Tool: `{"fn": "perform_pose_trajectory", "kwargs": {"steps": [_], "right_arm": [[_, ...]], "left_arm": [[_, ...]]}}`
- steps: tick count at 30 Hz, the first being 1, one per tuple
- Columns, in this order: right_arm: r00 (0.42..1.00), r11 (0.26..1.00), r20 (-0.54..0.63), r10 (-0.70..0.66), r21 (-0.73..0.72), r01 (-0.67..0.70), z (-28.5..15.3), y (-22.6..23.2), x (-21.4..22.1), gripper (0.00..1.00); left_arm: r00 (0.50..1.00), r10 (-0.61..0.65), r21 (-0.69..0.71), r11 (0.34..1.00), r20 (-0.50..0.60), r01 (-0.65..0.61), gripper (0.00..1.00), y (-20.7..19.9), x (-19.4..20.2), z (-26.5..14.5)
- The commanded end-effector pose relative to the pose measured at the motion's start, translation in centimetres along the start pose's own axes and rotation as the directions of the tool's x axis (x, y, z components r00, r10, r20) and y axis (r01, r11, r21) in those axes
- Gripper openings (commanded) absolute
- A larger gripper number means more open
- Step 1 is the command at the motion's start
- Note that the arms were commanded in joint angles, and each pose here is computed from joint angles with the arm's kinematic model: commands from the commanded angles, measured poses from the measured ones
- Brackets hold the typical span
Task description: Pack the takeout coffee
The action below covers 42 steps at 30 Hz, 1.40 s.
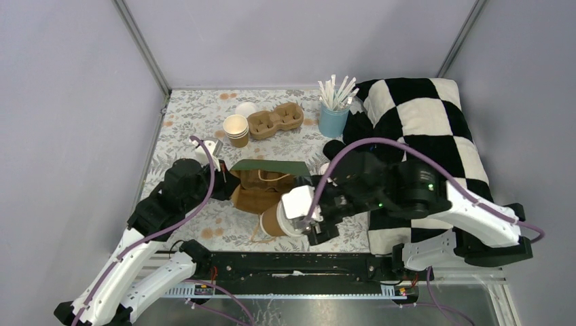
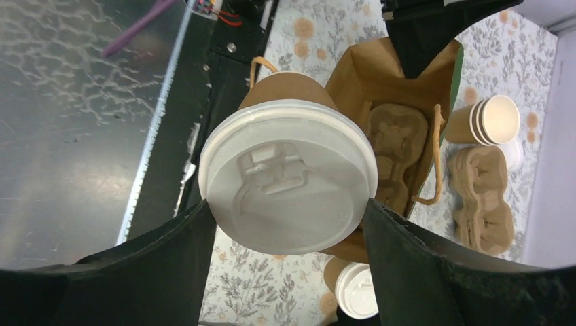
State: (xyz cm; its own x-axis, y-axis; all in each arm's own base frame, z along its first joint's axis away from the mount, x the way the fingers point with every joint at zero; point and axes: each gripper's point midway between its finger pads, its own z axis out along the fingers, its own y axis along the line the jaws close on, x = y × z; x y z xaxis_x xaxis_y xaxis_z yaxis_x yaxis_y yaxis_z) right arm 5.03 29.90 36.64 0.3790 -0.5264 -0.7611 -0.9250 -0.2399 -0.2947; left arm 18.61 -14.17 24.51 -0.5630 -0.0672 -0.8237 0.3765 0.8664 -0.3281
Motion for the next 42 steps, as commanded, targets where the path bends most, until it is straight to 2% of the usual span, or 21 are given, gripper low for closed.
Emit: {"fn": "perform_pose_trajectory", "kwargs": {"steps": [1, 4, 9, 15, 20, 23, 26, 29, 35, 38, 40, 42], "right_arm": [[0.995, 0.980, -0.090, -0.034, 0.193, 0.051, 0.7, -3.1, 0.4, 0.41], [0.968, 0.956, -0.238, -0.078, 0.258, 0.141, 2.0, -5.0, 2.2, 0.40], [0.899, 0.903, -0.413, -0.148, 0.315, 0.294, 3.7, -7.7, 4.1, 0.37], [0.827, 0.866, -0.526, -0.196, 0.303, 0.398, 5.3, -8.6, 5.8, 0.37], [0.825, 0.857, -0.534, -0.184, 0.324, 0.401, 7.5, -9.0, 6.4, 0.37], [0.846, 0.867, -0.513, -0.146, 0.346, 0.360, 8.4, -8.8, 6.5, 0.37], [0.868, 0.908, -0.472, -0.156, 0.277, 0.314, 9.5, -6.9, 7.2, 0.38], [0.893, 0.900, -0.435, -0.118, 0.332, 0.281, 9.0, -6.8, 7.5, 0.38], [0.863, 0.883, -0.491, -0.121, 0.343, 0.319, 8.0, -6.6, 9.7, 0.37], [0.889, 0.876, -0.449, -0.084, 0.392, 0.281, 7.0, -6.4, 9.8, 0.36], [0.901, 0.875, -0.418, -0.115, 0.387, 0.291, 7.0, -6.1, 9.9, 0.37], [0.886, 0.868, -0.437, -0.153, 0.369, 0.332, 7.4, -6.2, 10.4, 0.38]], "left_arm": [[0.999, -0.019, 0.006, 1.000, 0.051, 0.019, 0.00, -0.4, -1.5, -0.2], [0.999, -0.022, 0.003, 1.000, 0.045, 0.022, 0.00, -0.3, -1.4, -0.2], [0.998, -0.023, -0.008, 1.000, 0.053, 0.024, 0.00, -0.1, -1.5, -0.3], [0.993, -0.046, -0.029, 0.998, 0.104, 0.050, 0.00, 0.4, -1.9, -0.7], [0.991, -0.042, -0.017, 0.999, 0.126, 0.044, 0.00, 0.3, -2.1, -0.9], [0.989, -0.037, -0.007, 0.999, 0.141, 0.038, 0.00, 0.2, -2.1, -0.8], [0.987, -0.043, 0.011, 0.999, 0.152, 0.042, 0.00, 0.1, -1.8, -0.5], [0.989, -0.048, 0.030, 0.999, 0.143, 0.044, 0.00, -0.2, -1.5, -0.2], [0.991, -0.056, 0.060, 0.997, 0.121, 0.049, 0.00, -0.7, -1.1, 0.1], [0.993, -0.057, 0.063, 0.997, 0.100, 0.051, 0.00, -0.8, -0.9, 0.2], [0.994, -0.056, 0.068, 0.996, 0.098, 0.050, 0.00, -0.9, -0.9, 0.2], [0.993, -0.054, 0.074, 0.996, 0.103, 0.047, 0.00, -1.0, -0.9, 0.1]]}}
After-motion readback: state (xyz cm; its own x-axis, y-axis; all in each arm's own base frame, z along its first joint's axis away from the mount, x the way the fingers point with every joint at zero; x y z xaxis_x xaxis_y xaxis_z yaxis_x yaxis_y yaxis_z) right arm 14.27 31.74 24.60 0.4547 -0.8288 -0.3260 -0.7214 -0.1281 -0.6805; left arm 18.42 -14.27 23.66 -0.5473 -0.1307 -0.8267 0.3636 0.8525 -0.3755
